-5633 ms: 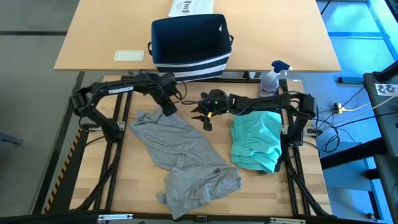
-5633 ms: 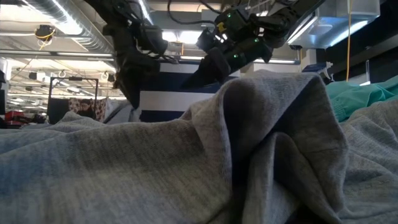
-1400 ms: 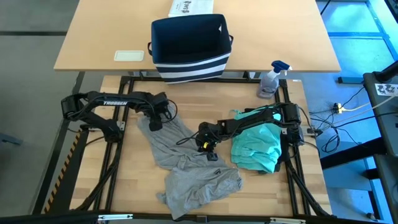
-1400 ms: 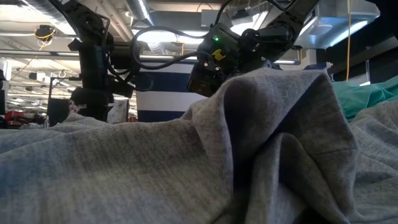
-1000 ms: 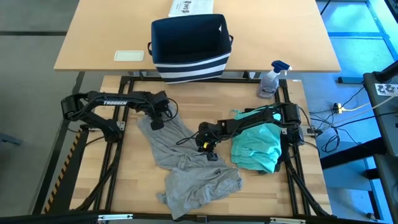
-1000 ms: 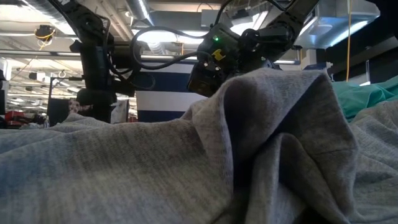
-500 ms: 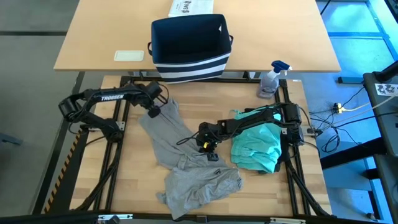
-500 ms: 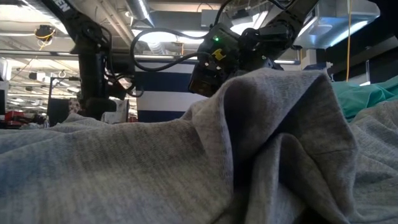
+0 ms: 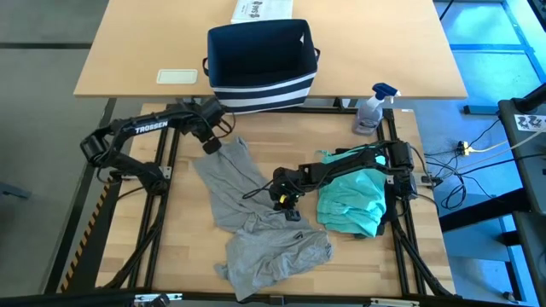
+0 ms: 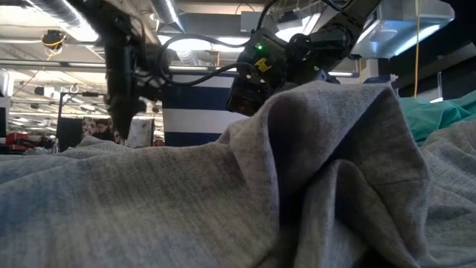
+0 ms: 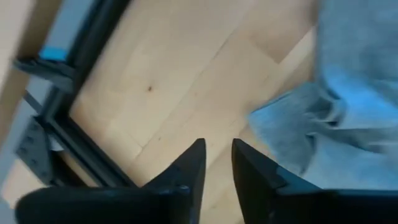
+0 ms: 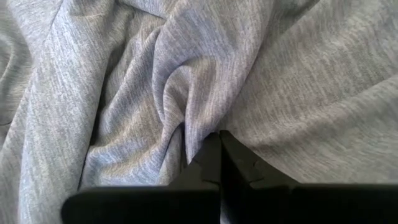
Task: Fold Laundry from Bin
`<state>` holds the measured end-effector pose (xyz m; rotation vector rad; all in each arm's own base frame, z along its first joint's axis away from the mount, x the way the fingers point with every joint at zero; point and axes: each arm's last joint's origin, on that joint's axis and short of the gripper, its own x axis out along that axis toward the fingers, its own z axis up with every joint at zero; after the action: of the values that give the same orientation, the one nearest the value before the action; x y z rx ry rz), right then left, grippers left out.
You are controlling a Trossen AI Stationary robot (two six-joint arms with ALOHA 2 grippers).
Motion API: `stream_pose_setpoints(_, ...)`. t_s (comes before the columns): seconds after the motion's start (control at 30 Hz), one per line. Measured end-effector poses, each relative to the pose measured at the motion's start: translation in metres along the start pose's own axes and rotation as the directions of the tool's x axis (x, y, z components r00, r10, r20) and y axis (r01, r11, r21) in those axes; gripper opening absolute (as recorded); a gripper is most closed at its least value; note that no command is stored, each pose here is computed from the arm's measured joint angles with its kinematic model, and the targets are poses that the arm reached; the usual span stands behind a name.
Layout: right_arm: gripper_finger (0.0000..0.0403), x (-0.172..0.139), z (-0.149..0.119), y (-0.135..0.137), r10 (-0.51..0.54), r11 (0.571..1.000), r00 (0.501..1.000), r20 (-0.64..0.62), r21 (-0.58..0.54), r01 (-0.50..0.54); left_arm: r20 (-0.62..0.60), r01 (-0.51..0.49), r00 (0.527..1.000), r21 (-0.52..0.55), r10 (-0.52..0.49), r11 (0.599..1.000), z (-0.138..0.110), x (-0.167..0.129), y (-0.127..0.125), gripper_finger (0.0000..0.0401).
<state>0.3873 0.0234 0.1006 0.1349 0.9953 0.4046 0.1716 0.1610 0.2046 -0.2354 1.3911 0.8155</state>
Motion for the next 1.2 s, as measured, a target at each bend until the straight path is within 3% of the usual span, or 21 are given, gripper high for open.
stream_pose_setpoints(0.1, 0.0000, 0.000, 0.000, 0.000, -0.001, 1.000, 1.000, -0.001, 0.001, 0.001, 0.018, 0.035, 0.999, 0.040, -0.036, 0.999, 0.009, -0.021, -0.006, 0.0093)
stream_pose_setpoints(0.23, 0.0000, 0.000, 0.000, -0.001, -0.009, 1.000, 1.000, -0.001, 0.001, 0.009, 0.036, 0.207, 0.976, 0.168, -0.216, 0.964, 0.012, -0.042, -0.037, 0.0104)
stream_pose_setpoints(0.33, 0.0000, 0.000, 0.000, -0.002, -0.024, 1.000, 1.000, -0.002, 0.003, 0.024, 0.019, 0.283, 0.952, 0.316, -0.304, 0.906, 0.002, -0.052, -0.075, 0.0105)
stream_pose_setpoints(0.47, 0.0000, -0.002, 0.000, -0.005, -0.032, 0.999, 0.999, 0.000, 0.011, 0.032, -0.001, 0.300, 0.937, 0.519, -0.351, 0.800, -0.028, -0.061, -0.129, 0.0105)
stream_pose_setpoints(0.67, 0.0000, -0.002, 0.000, -0.006, -0.034, 0.999, 0.999, 0.004, 0.008, 0.034, 0.122, 0.277, 0.868, 0.684, -0.481, 0.674, -0.066, -0.062, -0.187, 0.0105)
stream_pose_setpoints(0.87, 0.0000, -0.002, 0.000, -0.006, -0.034, 0.999, 0.999, 0.008, 0.013, 0.034, 0.186, 0.300, 0.799, 0.700, -0.572, 0.648, -0.077, -0.055, -0.203, 0.0106)
stream_pose_setpoints(1.07, 0.0000, -0.002, 0.000, -0.006, -0.033, 0.999, 0.999, 0.009, 0.027, 0.033, 0.135, 0.347, 0.788, 0.709, -0.601, 0.614, -0.078, -0.051, -0.207, 0.0106)
stream_pose_setpoints(1.2, 0.0000, -0.002, 0.001, -0.006, -0.034, 0.999, 0.999, 0.017, 0.025, 0.034, 0.097, 0.347, 0.811, 0.713, -0.576, 0.609, -0.078, -0.041, -0.213, 0.0106)
